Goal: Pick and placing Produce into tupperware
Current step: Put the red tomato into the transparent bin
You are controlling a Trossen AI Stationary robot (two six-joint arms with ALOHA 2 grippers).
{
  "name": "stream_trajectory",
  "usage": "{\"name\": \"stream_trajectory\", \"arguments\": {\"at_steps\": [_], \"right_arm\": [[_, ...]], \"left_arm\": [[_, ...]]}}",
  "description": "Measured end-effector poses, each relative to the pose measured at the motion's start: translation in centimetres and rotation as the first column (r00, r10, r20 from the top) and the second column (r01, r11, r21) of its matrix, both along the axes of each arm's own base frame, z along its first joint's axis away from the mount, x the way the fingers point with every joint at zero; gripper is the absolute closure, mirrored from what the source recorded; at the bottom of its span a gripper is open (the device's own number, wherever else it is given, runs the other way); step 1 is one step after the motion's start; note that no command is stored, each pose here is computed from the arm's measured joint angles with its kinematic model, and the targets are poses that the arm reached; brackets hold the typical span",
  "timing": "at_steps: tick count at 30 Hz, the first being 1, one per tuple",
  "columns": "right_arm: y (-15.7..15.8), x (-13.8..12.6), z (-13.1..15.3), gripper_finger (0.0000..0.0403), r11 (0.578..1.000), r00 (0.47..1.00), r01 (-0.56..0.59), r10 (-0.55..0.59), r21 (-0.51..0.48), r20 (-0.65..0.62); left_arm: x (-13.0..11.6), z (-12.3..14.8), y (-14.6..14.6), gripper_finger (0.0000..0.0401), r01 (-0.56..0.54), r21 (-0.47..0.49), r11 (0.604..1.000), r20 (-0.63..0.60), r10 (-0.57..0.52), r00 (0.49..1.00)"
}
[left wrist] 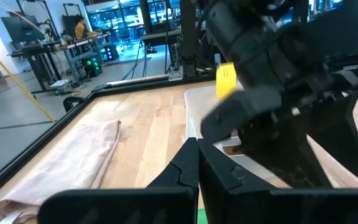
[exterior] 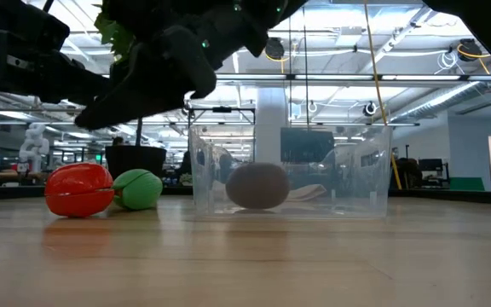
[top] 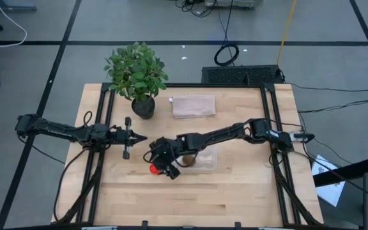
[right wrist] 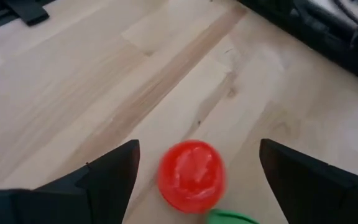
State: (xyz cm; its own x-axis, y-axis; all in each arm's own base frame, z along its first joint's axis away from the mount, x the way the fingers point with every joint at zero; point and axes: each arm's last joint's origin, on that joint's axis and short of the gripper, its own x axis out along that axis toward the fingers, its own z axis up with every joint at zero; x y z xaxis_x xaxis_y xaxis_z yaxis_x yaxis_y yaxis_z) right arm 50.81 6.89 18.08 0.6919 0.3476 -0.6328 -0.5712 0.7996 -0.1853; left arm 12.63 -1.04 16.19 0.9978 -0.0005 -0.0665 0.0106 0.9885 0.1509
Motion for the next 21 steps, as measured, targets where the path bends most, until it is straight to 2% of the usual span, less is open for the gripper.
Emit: {"name": "stream_trajectory", "arguments": {"at_steps": [21], "right_arm": [[0.3,-0.1,-2.5,0.0078,0.998,0.999,0.048,-0.048,0.049,-0.019]], "left_arm": [[0.0,0.0,0.0,0.0400,0.000,-0.001,1.000,0.001,0.000,1.000]]}}
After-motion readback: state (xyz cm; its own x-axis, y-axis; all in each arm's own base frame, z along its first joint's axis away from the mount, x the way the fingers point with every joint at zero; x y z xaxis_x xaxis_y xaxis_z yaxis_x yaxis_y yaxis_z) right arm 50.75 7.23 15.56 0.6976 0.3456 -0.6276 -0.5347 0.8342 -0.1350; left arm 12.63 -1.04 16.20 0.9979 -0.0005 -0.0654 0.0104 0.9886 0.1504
